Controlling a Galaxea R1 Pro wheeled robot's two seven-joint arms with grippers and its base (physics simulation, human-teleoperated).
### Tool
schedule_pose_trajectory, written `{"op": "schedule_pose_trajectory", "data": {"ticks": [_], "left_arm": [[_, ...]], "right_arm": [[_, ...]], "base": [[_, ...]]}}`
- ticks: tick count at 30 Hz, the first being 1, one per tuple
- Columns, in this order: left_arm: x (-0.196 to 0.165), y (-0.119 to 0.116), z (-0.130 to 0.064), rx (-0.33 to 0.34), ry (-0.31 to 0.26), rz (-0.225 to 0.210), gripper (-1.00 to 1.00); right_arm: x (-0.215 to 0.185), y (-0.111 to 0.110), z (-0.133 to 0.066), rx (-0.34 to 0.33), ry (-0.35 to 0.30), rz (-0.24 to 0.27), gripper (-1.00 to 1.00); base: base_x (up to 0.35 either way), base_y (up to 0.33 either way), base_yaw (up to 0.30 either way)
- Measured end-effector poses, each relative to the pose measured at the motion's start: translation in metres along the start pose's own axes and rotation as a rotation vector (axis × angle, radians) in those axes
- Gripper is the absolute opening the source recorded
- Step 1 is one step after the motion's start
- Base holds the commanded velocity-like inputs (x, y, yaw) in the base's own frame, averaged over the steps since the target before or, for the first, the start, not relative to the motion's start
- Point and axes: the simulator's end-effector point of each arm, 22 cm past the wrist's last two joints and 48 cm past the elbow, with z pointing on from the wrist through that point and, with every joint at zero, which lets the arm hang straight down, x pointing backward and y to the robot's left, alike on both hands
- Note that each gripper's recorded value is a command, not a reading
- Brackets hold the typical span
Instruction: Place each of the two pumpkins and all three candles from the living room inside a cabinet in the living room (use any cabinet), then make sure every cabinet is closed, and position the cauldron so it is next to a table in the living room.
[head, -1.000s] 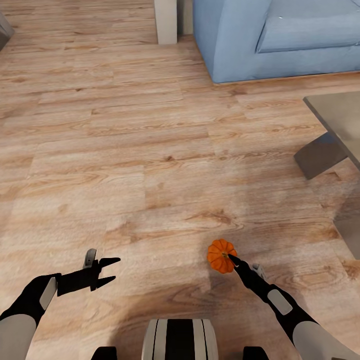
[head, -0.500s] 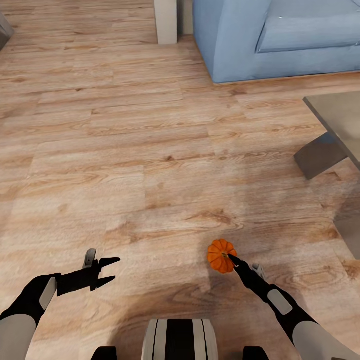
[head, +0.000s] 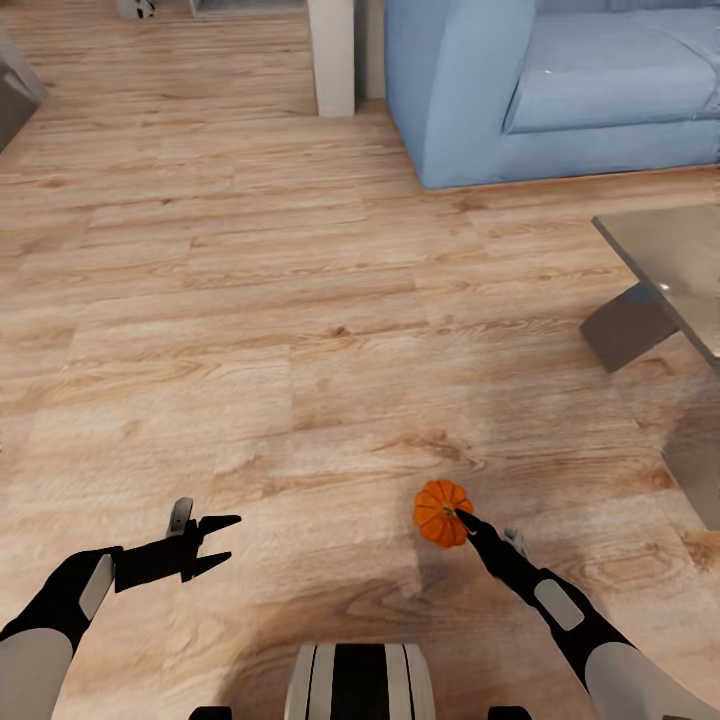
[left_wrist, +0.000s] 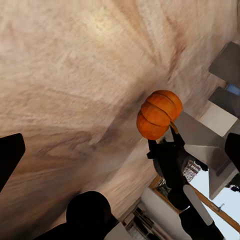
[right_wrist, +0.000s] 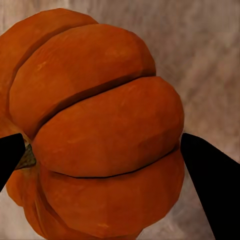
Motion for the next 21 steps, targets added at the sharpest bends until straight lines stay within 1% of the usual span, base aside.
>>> {"op": "schedule_pose_trajectory", "data": {"ticks": [4, 21], "left_arm": [[-0.001, -0.008, -0.003, 0.007, -0.006, 0.014, 1.00], [-0.004, -0.043, -0.017, 0.041, -0.028, 0.070, 1.00]], "right_arm": [[-0.006, 0.012, -0.002, -0.022, -0.011, -0.007, -1.00], [-0.026, 0.054, -0.015, -0.089, -0.049, -0.039, -1.00]], "base": [[0.000, 0.000, 0.000], [0.000, 0.000, 0.000]]}}
